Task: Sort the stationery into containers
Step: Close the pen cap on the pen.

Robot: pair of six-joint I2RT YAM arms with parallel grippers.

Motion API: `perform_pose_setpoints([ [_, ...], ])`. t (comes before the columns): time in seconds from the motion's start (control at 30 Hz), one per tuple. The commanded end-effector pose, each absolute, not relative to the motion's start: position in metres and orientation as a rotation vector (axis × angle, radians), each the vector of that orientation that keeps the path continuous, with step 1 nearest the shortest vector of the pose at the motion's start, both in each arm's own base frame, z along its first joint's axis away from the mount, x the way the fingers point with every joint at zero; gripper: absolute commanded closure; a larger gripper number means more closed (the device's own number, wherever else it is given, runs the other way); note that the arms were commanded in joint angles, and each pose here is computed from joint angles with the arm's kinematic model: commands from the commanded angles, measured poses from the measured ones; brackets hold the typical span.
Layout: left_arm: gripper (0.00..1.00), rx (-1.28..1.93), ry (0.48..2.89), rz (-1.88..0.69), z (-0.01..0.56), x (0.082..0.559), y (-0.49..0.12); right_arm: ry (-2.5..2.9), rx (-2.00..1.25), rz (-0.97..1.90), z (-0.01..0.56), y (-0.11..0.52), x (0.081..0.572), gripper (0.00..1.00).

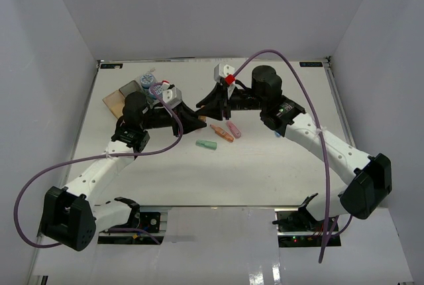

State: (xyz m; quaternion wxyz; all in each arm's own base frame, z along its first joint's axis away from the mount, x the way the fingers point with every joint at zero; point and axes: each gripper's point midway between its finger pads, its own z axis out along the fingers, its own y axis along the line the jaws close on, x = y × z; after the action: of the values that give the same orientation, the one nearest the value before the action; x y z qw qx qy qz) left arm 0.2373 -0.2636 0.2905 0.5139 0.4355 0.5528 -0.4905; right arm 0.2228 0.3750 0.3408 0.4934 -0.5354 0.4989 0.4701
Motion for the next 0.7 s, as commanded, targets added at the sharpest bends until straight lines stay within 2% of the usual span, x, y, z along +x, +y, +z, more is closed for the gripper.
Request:
perform_pose_setpoints([
  [0.0,1.00,1.089,0.921,-1.028,0.400,0.226,-0.262,1.635,-1.394,1.222,0.227,0.366,0.203,0.92],
  [0.67,1.00,1.071,0.789,-0.924,0.444,0.217,-0.254,1.866,-1.442,1.218,0.166,0.348,0.190,0.92],
])
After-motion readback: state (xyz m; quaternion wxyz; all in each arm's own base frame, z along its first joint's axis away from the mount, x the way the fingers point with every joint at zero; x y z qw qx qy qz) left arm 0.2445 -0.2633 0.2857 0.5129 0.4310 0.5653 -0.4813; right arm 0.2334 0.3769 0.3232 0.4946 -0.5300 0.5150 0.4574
